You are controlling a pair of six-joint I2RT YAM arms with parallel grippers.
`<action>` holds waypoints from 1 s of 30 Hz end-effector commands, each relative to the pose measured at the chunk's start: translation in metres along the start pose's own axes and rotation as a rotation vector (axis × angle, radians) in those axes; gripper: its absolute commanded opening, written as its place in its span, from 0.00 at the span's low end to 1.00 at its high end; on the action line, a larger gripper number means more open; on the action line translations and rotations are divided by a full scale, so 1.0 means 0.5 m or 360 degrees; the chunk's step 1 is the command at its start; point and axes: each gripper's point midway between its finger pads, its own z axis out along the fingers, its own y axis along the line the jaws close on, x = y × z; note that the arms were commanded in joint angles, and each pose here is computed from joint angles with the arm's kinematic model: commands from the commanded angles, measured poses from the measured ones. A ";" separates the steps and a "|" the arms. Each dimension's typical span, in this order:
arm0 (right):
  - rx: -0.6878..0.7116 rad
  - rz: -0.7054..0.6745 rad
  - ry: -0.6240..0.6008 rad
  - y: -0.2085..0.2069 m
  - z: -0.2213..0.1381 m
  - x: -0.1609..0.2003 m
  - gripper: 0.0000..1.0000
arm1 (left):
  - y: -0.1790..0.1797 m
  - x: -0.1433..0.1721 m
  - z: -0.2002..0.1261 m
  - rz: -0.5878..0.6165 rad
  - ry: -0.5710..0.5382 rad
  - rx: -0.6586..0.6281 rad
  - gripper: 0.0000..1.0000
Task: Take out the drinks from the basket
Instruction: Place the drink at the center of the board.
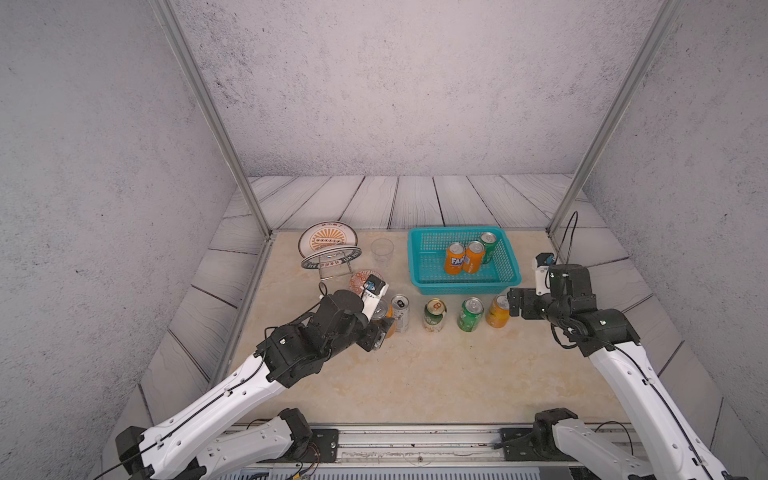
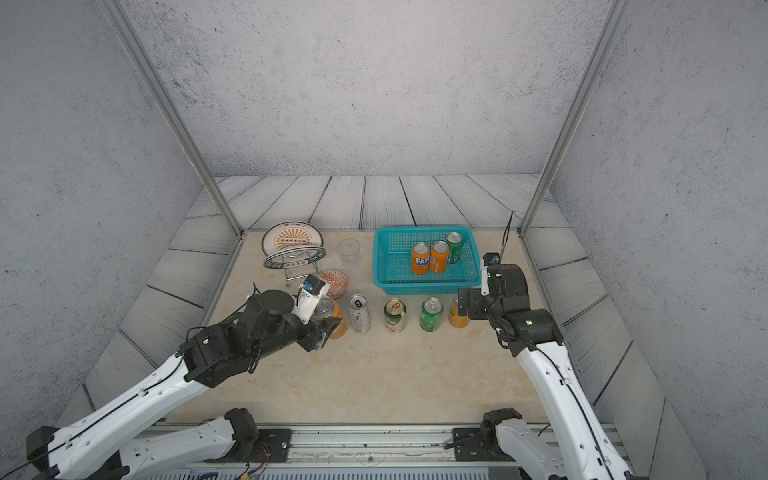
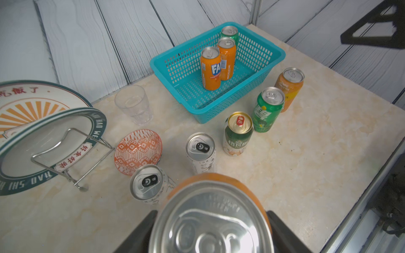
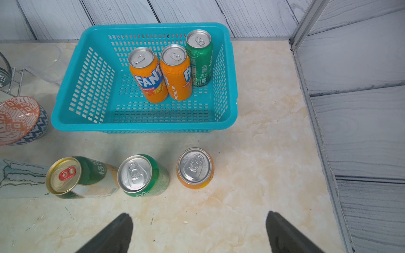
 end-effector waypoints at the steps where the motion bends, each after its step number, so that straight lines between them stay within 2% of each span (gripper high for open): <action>1: 0.0027 0.0012 -0.0008 -0.008 -0.001 0.006 0.99 | -0.005 -0.020 -0.001 -0.0077 -0.0127 0.0016 0.67; 8: 0.0031 0.0017 0.0002 -0.009 -0.001 0.014 0.99 | -0.009 0.054 0.059 -0.0153 -0.0042 0.0002 0.67; 15: 0.0036 0.0025 0.0010 -0.011 0.000 0.022 0.99 | -0.012 0.112 0.112 -0.0149 0.0047 -0.0019 0.67; 30: 0.0045 0.0029 0.0022 -0.014 -0.001 0.033 1.00 | -0.021 0.194 0.186 -0.0130 0.0256 -0.0039 0.69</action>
